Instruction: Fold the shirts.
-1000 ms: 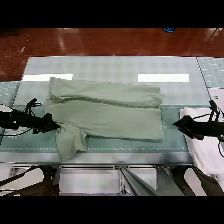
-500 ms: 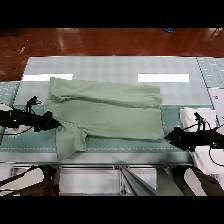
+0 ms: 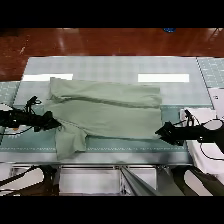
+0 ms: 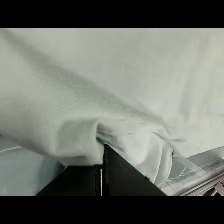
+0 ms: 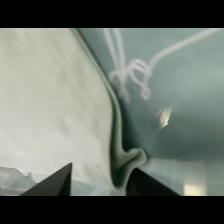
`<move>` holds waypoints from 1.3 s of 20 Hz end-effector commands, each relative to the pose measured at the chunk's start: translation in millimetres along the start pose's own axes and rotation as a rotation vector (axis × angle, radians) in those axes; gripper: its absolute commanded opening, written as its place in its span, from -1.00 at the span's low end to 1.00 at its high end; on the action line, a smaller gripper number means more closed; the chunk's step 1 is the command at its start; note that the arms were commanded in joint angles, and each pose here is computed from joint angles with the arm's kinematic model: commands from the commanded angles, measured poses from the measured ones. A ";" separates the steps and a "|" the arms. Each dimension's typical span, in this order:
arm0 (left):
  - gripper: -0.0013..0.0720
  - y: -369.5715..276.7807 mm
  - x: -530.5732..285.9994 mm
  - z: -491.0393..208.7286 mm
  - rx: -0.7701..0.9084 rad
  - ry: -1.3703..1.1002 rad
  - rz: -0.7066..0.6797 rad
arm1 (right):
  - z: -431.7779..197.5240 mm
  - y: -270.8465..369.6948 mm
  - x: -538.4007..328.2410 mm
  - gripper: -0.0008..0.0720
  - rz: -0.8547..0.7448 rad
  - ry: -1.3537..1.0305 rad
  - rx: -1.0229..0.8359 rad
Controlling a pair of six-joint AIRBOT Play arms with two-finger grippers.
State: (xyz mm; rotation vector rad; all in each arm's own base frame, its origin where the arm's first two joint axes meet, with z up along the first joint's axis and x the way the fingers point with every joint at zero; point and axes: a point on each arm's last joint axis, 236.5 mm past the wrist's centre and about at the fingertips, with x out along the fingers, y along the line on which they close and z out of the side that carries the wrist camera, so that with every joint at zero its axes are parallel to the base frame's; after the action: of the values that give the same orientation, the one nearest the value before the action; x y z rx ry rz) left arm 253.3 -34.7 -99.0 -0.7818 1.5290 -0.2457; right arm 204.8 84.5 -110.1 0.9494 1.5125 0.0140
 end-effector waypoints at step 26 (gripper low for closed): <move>-0.91 -137.3 -26.0 262.5 0.076 -0.138 -0.197 | 217.5 143.0 -25.5 -0.88 0.226 -0.205 -0.252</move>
State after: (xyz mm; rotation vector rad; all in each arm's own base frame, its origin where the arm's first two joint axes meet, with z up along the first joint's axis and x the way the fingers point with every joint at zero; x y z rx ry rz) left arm 536.7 -30.8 -13.9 -0.8426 1.2641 -0.3654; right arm 445.6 59.5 -46.8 0.8702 1.2025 0.2924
